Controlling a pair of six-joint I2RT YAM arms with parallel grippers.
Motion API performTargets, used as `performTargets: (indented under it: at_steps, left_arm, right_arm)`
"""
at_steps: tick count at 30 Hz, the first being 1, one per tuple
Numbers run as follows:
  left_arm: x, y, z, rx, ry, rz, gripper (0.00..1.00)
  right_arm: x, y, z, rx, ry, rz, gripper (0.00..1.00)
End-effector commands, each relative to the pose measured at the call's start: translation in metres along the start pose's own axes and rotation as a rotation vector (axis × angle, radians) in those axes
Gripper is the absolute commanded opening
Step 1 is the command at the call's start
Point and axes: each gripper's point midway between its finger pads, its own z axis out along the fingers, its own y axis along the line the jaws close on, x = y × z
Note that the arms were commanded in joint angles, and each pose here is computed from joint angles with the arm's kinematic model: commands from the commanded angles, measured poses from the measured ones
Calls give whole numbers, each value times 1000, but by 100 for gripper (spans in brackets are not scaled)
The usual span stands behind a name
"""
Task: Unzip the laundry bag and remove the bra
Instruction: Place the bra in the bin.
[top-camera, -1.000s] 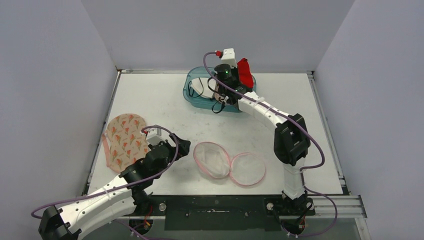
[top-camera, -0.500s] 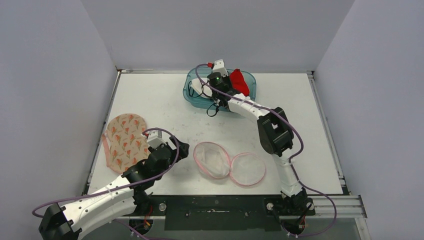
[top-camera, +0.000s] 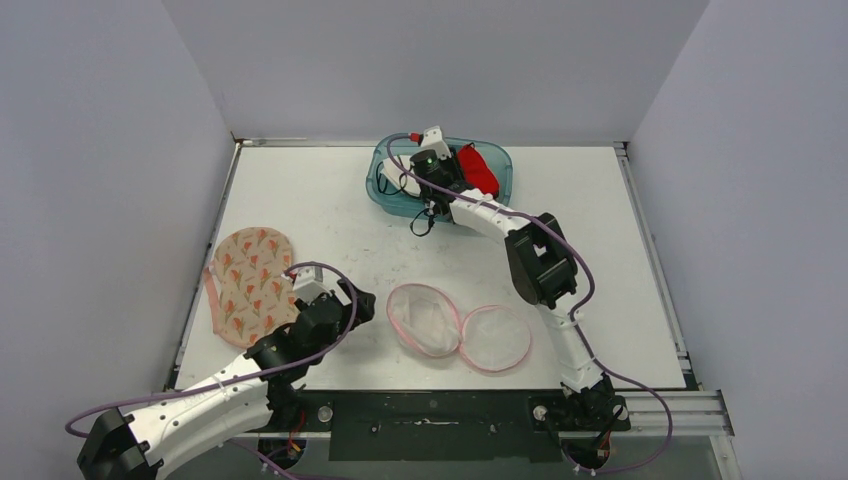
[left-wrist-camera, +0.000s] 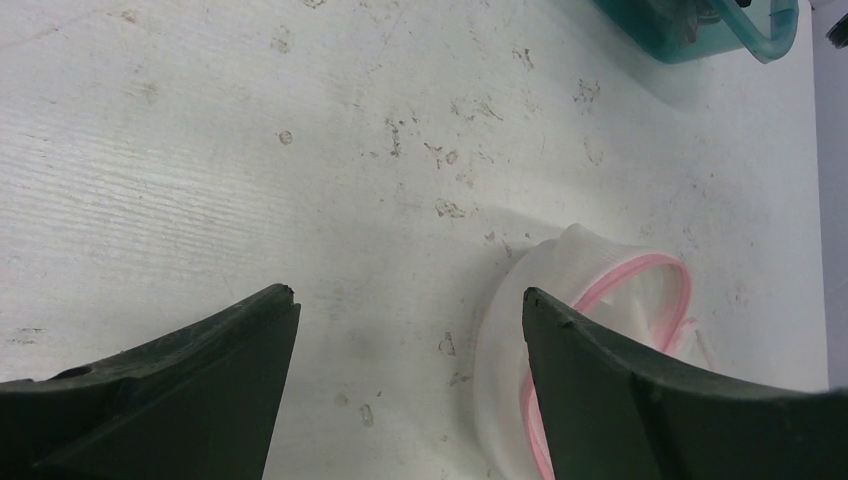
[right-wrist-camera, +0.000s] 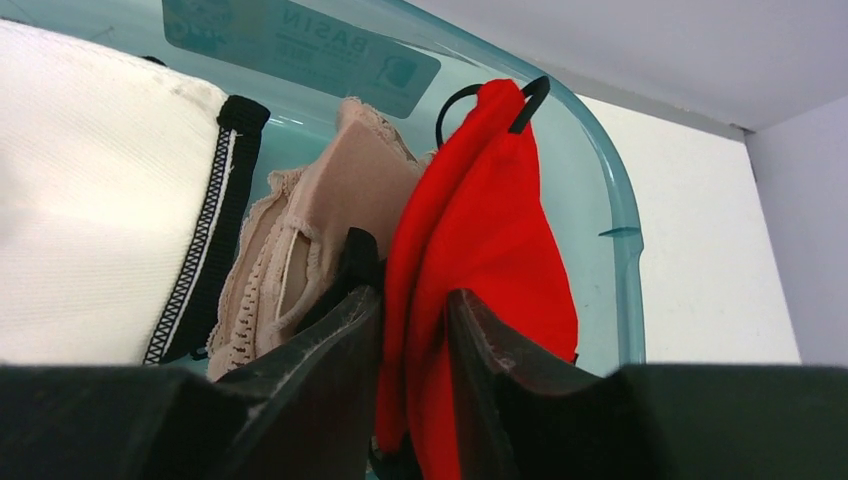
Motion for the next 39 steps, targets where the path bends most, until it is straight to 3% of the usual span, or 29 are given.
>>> performTargets:
  at_steps: [1,12,16,19,22,24,26,39]
  left_arm:
    - [-11,-11,1,33,-43,-47,80]
    - [-9,-13,2,37,-34,-54,80]
    - [-9,-16,3,49,-32,-47,80]
    - [-11,-22,3,71,-30,-35,80]
    - [-12,-30,2,97,-18,-20,80]
    - [-12,-35,2,111,-6,-10,79]
    - [-12,-39,2,125,4,-1,78]
    - [-9,-38,5,120,20,-8,78]
  right_arm:
    - [-24,-5,-5,-9,-41,46,36]
    - [-82,-15,-51,-167,-145,220,71]
    - [-103,-32,-67,-284,-196,358,73]
    - [-108,-44,-66,-430,-238,523,67]
    - [-97,-53,-52,-534,-217,668,49]
    - [-85,-54,-36,-545,-176,693,37]
    - [-72,-53,-21,-535,-139,690,30]
    - [-10,-26,13,-516,-11,679,27]
